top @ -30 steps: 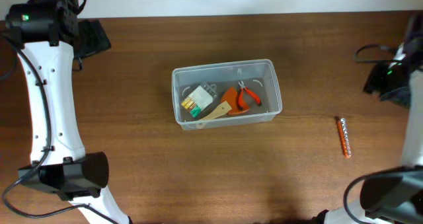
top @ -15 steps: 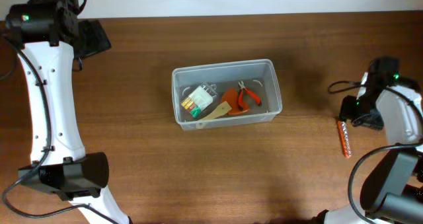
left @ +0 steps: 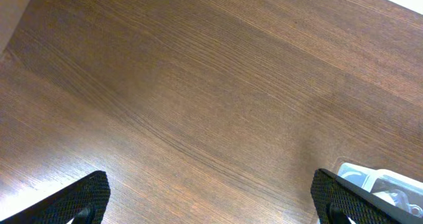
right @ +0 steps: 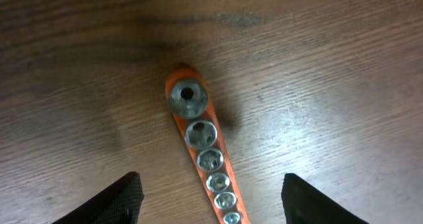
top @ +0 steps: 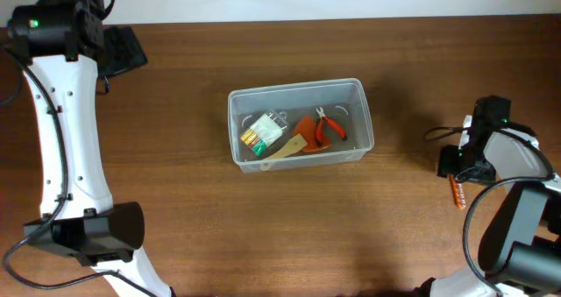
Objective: Pack container
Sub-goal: 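Lower the right gripper onto the orange socket strip and grasp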
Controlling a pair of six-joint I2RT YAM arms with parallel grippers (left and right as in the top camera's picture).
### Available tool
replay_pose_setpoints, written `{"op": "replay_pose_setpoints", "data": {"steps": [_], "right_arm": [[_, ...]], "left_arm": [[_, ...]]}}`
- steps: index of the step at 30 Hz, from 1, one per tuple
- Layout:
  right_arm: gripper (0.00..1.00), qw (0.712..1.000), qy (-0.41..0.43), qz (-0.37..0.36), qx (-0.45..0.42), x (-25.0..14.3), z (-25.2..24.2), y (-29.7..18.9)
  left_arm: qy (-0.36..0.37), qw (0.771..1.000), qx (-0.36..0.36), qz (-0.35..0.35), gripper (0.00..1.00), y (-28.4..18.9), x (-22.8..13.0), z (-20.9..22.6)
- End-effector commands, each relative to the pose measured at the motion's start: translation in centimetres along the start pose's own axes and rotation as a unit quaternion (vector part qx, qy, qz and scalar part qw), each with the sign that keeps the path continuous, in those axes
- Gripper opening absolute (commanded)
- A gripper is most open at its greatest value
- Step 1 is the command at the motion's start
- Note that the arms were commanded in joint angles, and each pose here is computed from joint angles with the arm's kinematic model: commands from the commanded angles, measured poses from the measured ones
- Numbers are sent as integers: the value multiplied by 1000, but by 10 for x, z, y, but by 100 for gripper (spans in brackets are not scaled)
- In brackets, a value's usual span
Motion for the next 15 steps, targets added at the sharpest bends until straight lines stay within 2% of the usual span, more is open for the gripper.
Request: {"op": "replay_pose_setpoints", "data": {"steps": [1,11,15], "right_arm": [[68,1000,-19,17,1,-2,1,12],[68,999,-24,32,5,-2,3,26],[57,999,-23,30,7,-2,3,26]], "left_arm": [[-4,1000,-2,-4,99,-4,0,1],[-4,1000,-2,-4,99,-4,0,1],[-4,1000,-2,-4,99,-4,0,1]]}}
Point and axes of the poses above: each gripper's point midway between its finger pads, its own y axis out along the fingers, its own z axis along the line the jaws close on, x = y × z, the point moved 9 cm from there along -y, back along the fingers, and after that the axes turned 1 degree about -y, right-handed, at the moved point
